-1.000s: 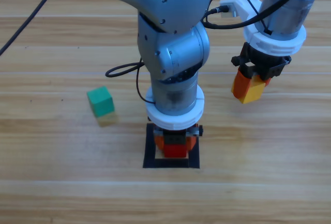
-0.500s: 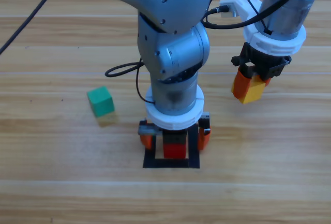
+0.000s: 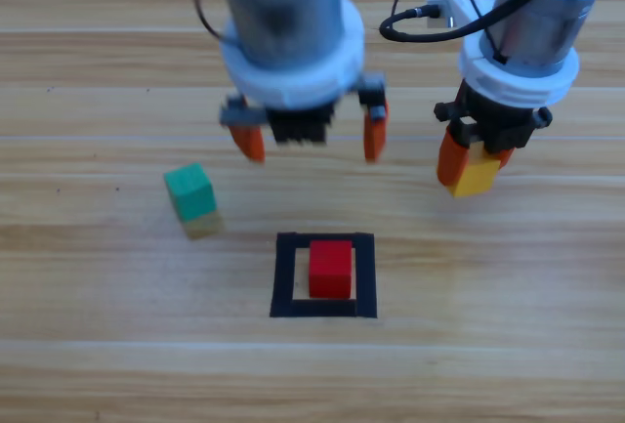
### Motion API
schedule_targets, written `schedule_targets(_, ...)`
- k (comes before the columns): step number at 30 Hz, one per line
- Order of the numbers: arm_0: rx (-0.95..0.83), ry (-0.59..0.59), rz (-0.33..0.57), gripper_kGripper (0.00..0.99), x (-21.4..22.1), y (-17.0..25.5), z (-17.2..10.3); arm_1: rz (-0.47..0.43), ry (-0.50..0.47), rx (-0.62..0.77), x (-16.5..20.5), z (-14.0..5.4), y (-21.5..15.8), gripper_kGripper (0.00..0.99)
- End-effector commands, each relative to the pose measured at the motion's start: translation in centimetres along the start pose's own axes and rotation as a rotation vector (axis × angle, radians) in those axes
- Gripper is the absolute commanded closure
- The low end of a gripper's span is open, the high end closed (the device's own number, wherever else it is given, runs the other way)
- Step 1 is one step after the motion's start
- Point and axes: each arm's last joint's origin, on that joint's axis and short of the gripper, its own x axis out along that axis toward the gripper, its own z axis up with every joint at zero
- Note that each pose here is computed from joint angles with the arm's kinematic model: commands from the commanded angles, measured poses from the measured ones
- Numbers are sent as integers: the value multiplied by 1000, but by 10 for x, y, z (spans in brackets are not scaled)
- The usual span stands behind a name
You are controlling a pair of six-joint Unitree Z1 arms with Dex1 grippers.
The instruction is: Stack the blocks in the rectangular block: red at the bottom, yellow in the middle, green on top
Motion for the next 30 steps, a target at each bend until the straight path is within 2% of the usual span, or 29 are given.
schedule_targets(1,-83,-56,36,0,-53,90,16,2,-29,-36,-25,-36,54,990)
schedule_targets(6,-112,6,130,0,-30,143,20,-17,-25,7,-25,-41,95,990)
schedule_targets(14,-169,47,81,0,-14,193,28,-64,48,95,2,-22,146,990)
schedule_targets(21,-202,81,78,0,9,200,40,-49,85,180,36,-12,164,990)
schedule_targets(30,-204,107,68,0,25,203,36,-84,64,271,42,-10,164,990)
